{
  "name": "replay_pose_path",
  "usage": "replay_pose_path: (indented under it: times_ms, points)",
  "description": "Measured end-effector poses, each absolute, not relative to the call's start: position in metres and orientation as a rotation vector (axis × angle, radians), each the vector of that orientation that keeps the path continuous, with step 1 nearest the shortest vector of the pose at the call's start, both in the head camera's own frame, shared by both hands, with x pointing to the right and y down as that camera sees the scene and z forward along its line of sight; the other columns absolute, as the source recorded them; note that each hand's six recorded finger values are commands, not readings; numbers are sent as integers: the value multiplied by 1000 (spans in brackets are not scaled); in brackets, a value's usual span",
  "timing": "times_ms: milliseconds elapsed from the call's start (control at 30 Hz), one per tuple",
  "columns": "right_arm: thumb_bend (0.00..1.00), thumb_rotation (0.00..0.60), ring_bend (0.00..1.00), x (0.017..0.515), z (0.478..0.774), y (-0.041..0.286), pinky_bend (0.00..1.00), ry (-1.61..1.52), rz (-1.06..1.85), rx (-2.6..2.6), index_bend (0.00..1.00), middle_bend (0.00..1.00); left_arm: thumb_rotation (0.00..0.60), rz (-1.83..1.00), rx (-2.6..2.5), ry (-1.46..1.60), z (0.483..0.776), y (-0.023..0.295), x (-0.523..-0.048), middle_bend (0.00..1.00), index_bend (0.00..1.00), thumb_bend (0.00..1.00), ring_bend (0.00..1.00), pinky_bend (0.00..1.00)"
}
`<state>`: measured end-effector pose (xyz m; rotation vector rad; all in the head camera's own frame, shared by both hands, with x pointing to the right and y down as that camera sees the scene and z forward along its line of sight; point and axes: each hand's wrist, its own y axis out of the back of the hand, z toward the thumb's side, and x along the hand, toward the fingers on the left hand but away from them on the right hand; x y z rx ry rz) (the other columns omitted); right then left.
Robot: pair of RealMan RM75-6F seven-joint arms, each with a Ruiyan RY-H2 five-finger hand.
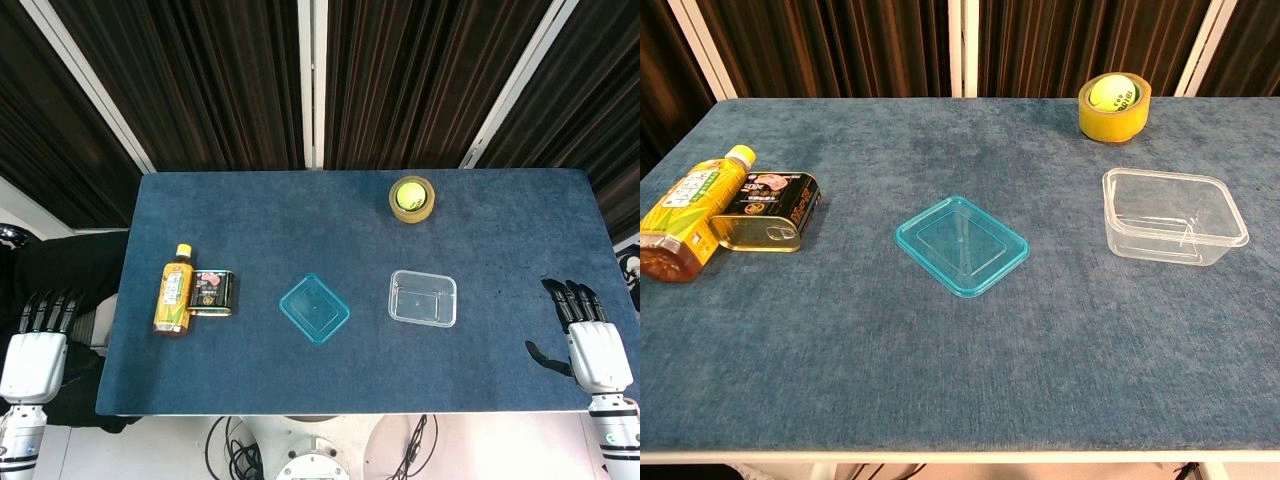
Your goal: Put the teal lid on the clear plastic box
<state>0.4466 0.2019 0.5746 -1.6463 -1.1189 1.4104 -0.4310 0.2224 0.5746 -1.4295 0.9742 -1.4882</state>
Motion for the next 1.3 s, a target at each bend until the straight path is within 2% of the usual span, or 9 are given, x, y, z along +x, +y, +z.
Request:
replay_pose_path:
  times_ms: [333, 467, 633, 900, 1300]
  points:
    - [166, 600, 0, 444, 602, 193, 0, -950, 1523, -1647, 0, 52, 600, -1489, -1444, 974, 577, 224, -428, 38, 63, 0, 0, 0]
    - [122, 600, 0, 445, 624, 177, 0, -874, 1589, -1630, 0, 9, 600, -1501, -1442, 970, 579, 225, -430, 38, 62, 0, 0, 0]
    - [81, 600, 0, 436, 655, 152, 0, -781, 1602, -1574, 0, 0, 600, -1507, -1440, 972, 579, 225, -430, 38, 62, 0, 0, 0]
    - [43, 600, 0, 378, 707, 128, 0, -695, 1504, -1675, 0, 0, 600, -1509, -1421, 973, 576, 222, -432, 38, 63, 0, 0, 0]
    - [26, 600, 0, 268, 743, 99, 0, -656, 1300, -1843, 0, 0, 600, -1520, -1419, 972, 575, 224, -435, 38, 63, 0, 0, 0]
